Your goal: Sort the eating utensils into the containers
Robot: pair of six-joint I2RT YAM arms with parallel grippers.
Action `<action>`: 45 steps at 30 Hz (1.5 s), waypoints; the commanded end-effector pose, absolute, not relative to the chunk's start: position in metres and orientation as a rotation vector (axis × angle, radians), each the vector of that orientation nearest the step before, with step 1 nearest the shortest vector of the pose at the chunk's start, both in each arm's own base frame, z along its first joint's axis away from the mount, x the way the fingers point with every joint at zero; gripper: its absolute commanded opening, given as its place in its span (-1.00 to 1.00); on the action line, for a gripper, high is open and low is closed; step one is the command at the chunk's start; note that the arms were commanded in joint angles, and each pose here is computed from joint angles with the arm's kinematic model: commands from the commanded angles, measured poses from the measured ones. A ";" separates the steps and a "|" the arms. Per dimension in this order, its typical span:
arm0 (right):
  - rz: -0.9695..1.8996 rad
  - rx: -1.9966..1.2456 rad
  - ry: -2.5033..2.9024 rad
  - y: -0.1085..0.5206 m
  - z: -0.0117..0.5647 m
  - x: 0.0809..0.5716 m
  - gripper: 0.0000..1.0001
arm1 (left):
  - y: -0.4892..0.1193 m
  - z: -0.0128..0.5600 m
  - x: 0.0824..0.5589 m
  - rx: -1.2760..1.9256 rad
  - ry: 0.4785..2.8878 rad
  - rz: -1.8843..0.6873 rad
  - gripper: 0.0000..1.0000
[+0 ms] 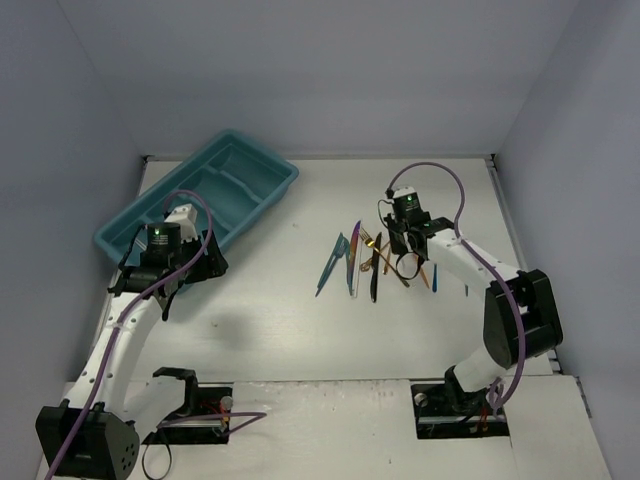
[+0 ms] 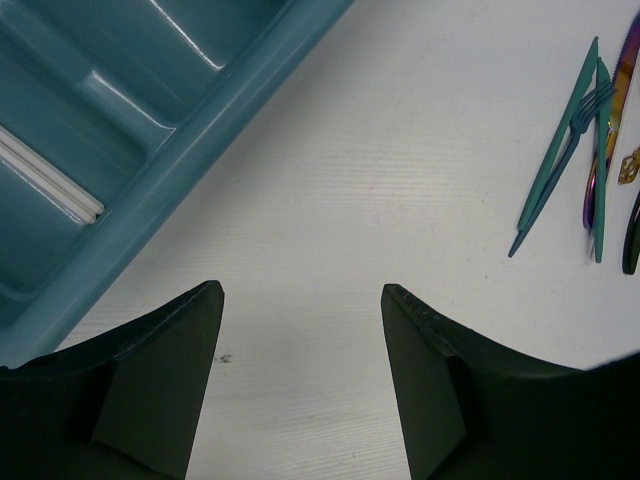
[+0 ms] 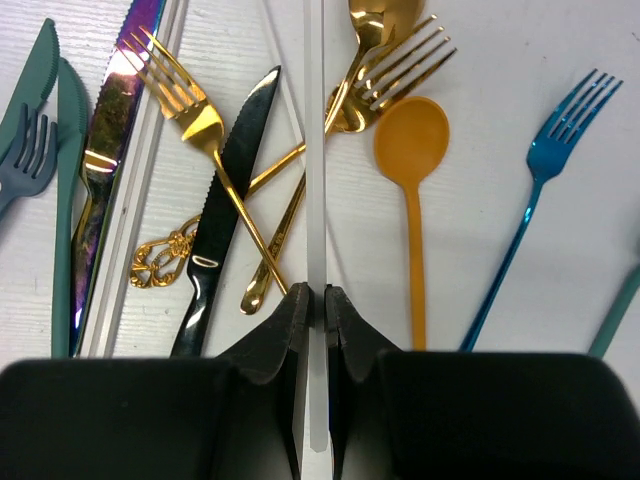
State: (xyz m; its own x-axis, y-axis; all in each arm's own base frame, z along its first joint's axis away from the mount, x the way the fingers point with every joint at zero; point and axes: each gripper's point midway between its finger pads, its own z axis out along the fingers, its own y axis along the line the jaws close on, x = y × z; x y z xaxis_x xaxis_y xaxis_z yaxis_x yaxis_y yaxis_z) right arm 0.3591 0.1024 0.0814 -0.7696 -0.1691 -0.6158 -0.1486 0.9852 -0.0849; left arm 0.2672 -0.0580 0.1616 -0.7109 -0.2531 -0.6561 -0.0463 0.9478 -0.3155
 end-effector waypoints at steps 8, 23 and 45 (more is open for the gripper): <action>0.262 -0.300 2.221 0.181 0.183 0.351 -1.00 | -0.131 0.255 0.284 -0.114 2.064 -0.709 0.23; 0.841 -0.385 1.975 0.321 0.252 0.279 -1.00 | -0.230 0.344 0.306 -0.094 1.789 -0.942 0.23; 0.972 -0.422 1.929 0.365 0.261 0.254 -0.97 | -0.238 0.306 0.313 -0.162 1.880 -0.846 -0.99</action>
State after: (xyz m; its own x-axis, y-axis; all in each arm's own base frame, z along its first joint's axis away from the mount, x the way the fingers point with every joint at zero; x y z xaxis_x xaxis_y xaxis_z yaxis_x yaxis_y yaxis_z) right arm 0.2488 0.3502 0.2363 -0.5733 0.0173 -0.8192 -0.5999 0.6721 0.4340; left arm 0.3107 -0.2446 0.2810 -0.5267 -0.4179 -0.7403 0.2509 0.7556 -0.6051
